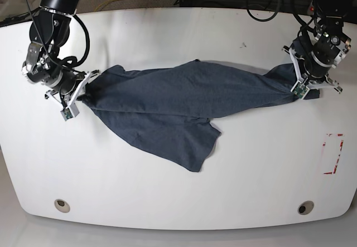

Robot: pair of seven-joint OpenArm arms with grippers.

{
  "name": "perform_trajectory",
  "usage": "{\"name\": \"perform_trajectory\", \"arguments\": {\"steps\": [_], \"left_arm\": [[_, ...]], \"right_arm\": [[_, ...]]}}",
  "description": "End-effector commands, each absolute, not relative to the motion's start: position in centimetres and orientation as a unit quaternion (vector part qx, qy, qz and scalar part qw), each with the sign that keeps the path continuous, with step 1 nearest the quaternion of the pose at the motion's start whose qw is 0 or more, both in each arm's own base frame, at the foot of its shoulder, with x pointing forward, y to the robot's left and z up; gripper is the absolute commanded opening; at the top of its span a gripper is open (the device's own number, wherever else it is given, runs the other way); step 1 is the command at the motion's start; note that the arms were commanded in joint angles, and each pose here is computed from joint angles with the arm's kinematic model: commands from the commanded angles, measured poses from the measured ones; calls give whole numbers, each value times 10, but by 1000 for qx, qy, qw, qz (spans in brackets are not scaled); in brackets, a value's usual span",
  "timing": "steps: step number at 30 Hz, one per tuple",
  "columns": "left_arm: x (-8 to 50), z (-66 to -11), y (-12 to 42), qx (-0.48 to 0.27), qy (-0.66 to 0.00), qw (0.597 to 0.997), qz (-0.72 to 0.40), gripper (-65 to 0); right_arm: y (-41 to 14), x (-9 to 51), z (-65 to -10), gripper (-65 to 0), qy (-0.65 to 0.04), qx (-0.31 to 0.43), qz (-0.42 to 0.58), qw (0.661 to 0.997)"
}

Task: Fold the T-shirt properly
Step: 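Swing the held shirt back across the table, stretching it between grippers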

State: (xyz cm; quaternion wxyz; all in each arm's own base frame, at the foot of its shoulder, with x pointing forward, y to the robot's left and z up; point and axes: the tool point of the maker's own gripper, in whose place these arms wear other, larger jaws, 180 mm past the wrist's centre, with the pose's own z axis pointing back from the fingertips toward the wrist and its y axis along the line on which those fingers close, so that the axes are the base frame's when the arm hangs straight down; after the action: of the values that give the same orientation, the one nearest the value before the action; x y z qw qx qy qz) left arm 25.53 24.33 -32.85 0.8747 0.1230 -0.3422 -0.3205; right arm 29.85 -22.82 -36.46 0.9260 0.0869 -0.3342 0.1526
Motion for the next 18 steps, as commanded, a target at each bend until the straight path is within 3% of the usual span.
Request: {"name": "perform_trajectory", "arguments": {"steps": [1, 3, 6, 9, 13, 18], "left_arm": [[249, -328, 249, 132, -336, 874, -324, -589], [245, -331, 248, 128, -331, 876, -326, -485], [231, -341, 243, 112, -324, 885, -315, -276], [219, -347, 245, 103, -322, 892, -299, -171], [201, -355, 237, 73, -305, 893, -324, -146], [194, -351, 263, 98, -314, 910, -253, -146]], "right_arm": [[-229, 300, -357, -650, -352, 86, 151, 919], [-226, 295, -362, -650, -346, 91, 148, 922], [-224, 288, -365, -650, -343, 93, 150, 923], [-218, 285, -363, -650, -347, 95, 152, 921], [-207, 287, -354, -650, -363, 96, 157, 914], [-204, 284, -353, -650, -364, 98, 156, 913]]}}
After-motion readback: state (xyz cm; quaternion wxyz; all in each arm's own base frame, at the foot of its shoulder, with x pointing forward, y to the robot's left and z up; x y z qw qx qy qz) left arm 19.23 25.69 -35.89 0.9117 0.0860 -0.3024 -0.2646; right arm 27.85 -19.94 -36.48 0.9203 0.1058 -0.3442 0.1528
